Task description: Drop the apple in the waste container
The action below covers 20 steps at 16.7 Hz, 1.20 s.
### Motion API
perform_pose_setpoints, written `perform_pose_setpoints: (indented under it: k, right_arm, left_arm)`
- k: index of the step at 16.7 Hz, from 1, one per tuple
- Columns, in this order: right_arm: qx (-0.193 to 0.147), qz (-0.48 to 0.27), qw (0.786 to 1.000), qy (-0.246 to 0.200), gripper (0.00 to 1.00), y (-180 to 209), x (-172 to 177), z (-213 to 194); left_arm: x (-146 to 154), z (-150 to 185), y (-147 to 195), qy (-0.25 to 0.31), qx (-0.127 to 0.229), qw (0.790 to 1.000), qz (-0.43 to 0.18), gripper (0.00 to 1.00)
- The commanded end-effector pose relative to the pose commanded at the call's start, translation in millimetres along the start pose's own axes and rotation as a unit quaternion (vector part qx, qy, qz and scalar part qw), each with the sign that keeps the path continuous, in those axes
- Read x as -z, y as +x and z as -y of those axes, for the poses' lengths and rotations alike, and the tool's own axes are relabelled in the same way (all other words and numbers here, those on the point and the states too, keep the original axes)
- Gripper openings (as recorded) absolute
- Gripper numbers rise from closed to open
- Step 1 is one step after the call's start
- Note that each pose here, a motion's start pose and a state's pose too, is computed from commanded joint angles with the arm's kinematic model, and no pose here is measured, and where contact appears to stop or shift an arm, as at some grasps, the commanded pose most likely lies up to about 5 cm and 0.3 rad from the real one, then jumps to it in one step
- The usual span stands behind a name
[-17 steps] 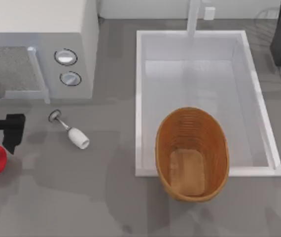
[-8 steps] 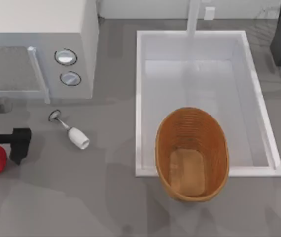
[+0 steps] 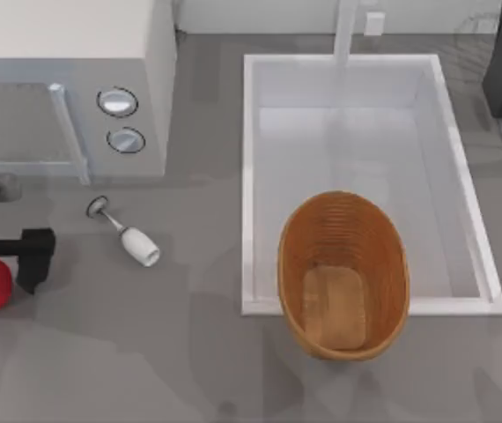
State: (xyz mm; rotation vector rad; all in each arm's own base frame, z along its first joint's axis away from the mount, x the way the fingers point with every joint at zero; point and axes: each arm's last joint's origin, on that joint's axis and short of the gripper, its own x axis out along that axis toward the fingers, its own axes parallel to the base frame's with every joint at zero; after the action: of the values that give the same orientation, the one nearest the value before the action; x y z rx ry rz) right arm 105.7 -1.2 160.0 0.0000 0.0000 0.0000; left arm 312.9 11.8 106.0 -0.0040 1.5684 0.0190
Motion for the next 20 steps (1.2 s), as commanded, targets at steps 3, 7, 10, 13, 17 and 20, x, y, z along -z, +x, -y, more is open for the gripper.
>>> perform_pose_setpoints:
  k: [3,7,10,13,17,20]
  right_arm:
    - [0.000,0.000,1.000,0.000,1.00,0.0,0.0,0.0]
    - [0.000,0.000,1.000,0.000,1.00,0.0,0.0,0.0]
    - [0.000,0.000,1.000,0.000,1.00,0.0,0.0,0.0]
    - [0.000,0.000,1.000,0.000,1.00,0.0,0.0,0.0]
    - [0.000,0.000,1.000,0.000,1.00,0.0,0.0,0.0]
    - [0.000,0.000,1.000,0.000,1.00,0.0,0.0,0.0]
  left_arm:
    - [0.0,0.0,0.0,0.000,0.000,1.000,0.000,0.25]
    - [0.0,0.0,0.0,0.000,0.000,1.000,0.000,0.00]
    - [0.0,0.0,0.0,0.000,0.000,1.000,0.000,0.00]
    - [0.0,0.0,0.0,0.000,0.000,1.000,0.000,0.00]
    - [-0.4,2.2,-11.7,0.001,0.004,1.000,0.009,0.00]
    - [-0.1,8.4,-35.8,0.012,-0.001,1.000,0.007,0.00]
